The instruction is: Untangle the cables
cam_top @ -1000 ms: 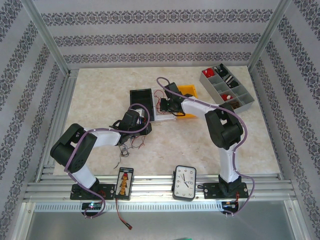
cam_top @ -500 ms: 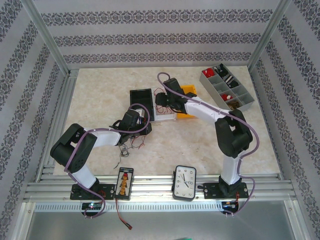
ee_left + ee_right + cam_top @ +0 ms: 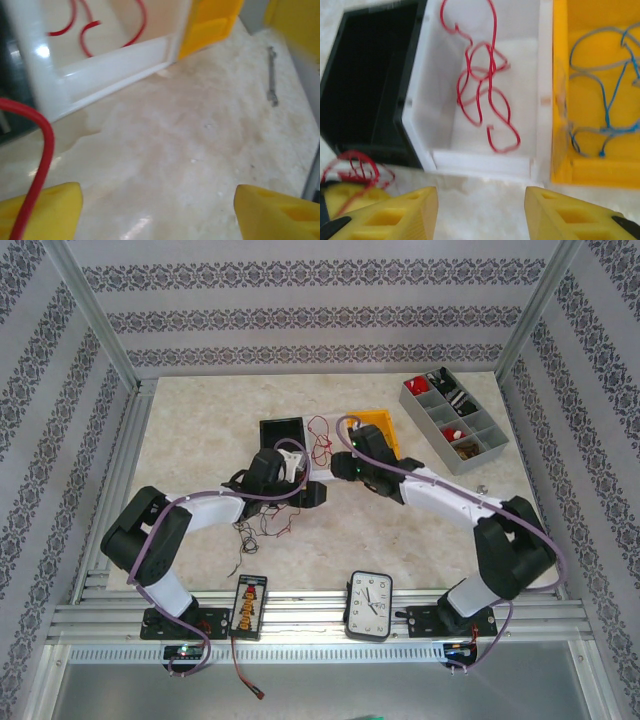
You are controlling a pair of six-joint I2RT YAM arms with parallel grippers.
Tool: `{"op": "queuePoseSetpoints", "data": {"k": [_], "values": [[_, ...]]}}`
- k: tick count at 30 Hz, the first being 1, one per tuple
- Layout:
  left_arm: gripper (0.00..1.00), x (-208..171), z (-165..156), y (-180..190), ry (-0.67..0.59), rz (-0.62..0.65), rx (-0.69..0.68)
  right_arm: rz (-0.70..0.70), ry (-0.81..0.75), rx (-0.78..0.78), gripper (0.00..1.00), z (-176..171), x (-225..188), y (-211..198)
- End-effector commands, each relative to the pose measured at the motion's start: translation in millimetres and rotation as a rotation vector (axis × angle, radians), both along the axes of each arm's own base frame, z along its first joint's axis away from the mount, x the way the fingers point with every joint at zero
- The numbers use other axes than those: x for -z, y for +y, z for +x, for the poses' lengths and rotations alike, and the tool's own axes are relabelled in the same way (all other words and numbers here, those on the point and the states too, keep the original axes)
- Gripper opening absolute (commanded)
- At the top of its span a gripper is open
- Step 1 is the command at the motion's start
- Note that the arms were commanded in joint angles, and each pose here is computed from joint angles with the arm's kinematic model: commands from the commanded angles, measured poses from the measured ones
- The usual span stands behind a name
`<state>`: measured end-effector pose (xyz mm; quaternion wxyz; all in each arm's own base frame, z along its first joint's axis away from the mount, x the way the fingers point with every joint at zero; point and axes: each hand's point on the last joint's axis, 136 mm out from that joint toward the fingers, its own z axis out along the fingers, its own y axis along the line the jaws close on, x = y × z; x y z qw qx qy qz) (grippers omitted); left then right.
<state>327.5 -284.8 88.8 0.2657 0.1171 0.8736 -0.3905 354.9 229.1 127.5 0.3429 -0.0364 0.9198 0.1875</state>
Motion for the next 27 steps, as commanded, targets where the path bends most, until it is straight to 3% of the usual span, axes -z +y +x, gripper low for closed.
{"op": "queuePoseSetpoints", "data": {"k": [1,3,5,8,12,19,27], "values": [[0.9,-23,-12,-6,-0.028,-0.027,0.074,0.022,-0.03,-0.066,0.5,-18,0,3],[0.95,-26,-5,12,-0.062,0.038,-0.027,0.03,-0.029,-0.101,0.5,-27,2,5],[1.0,-25,7,46,-0.09,0.151,-0.211,0.029,-0.025,-0.138,0.5,-34,5,10],[1.0,-29,9,83,-0.117,0.255,-0.368,0.03,-0.017,-0.18,0.5,-40,7,18],[1.0,-40,1,103,-0.137,0.289,-0.428,0.035,-0.014,-0.243,0.5,-42,7,36],[0.98,-19,-12,154,-0.055,0.404,-0.594,0.073,0.001,-0.416,0.5,-50,4,86],[0.91,14,-37,168,0.026,0.437,-0.578,0.169,0.126,-0.601,0.49,-63,22,147]]}}
